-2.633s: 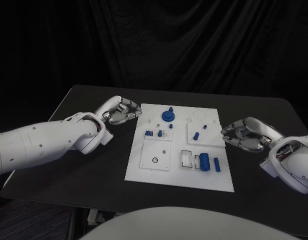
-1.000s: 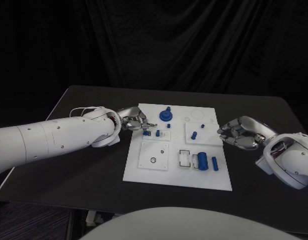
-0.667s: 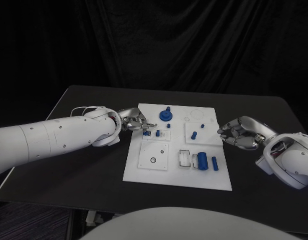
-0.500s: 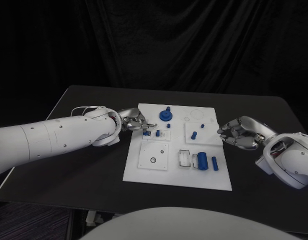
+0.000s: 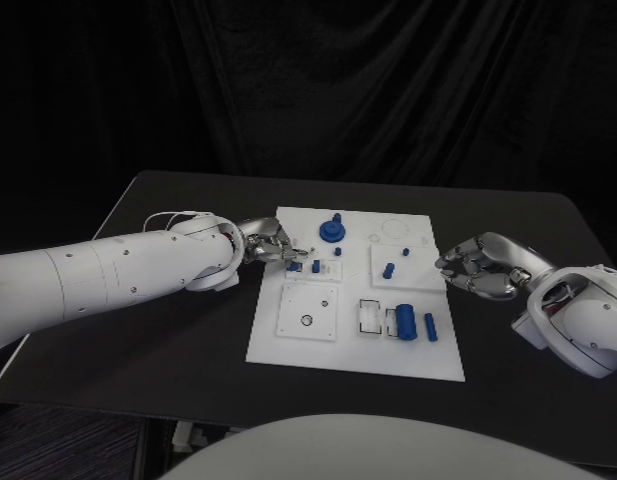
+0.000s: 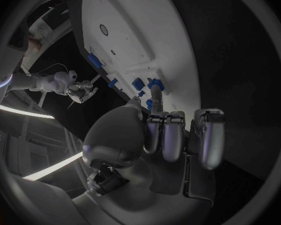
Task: Assemble the parts on the task board
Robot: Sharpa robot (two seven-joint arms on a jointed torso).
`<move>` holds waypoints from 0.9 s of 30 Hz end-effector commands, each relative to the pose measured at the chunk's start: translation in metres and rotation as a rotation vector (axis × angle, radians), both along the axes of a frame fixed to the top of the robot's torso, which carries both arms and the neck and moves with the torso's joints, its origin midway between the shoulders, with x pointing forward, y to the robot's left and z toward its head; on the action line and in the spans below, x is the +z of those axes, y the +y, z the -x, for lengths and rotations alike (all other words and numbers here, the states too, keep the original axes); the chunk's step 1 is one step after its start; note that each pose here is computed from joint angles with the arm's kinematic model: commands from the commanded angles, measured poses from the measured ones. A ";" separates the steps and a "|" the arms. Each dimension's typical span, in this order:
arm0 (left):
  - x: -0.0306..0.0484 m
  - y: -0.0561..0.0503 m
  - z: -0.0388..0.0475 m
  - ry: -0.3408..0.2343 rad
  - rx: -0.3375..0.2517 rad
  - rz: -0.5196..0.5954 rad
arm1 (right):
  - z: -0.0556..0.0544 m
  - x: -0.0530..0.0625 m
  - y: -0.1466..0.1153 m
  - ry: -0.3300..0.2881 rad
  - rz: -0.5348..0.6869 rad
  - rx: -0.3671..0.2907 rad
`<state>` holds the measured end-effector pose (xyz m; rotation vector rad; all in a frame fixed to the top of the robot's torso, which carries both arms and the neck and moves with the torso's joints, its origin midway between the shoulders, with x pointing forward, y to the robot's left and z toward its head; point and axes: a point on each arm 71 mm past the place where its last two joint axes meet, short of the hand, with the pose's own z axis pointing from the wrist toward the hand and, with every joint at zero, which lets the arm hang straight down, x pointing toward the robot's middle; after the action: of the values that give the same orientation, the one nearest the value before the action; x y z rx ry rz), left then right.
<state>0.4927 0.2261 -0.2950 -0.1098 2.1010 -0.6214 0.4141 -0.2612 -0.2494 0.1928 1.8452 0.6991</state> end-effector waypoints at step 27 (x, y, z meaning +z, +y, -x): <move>-0.0057 0.005 0.0022 0.051 -0.001 -0.024 | 0.000 -0.002 -0.001 0.019 0.013 -0.009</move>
<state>0.4928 0.2344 -0.2983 -0.1205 2.1365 -0.5883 0.4141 -0.2617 -0.2500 0.1931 1.8525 0.6957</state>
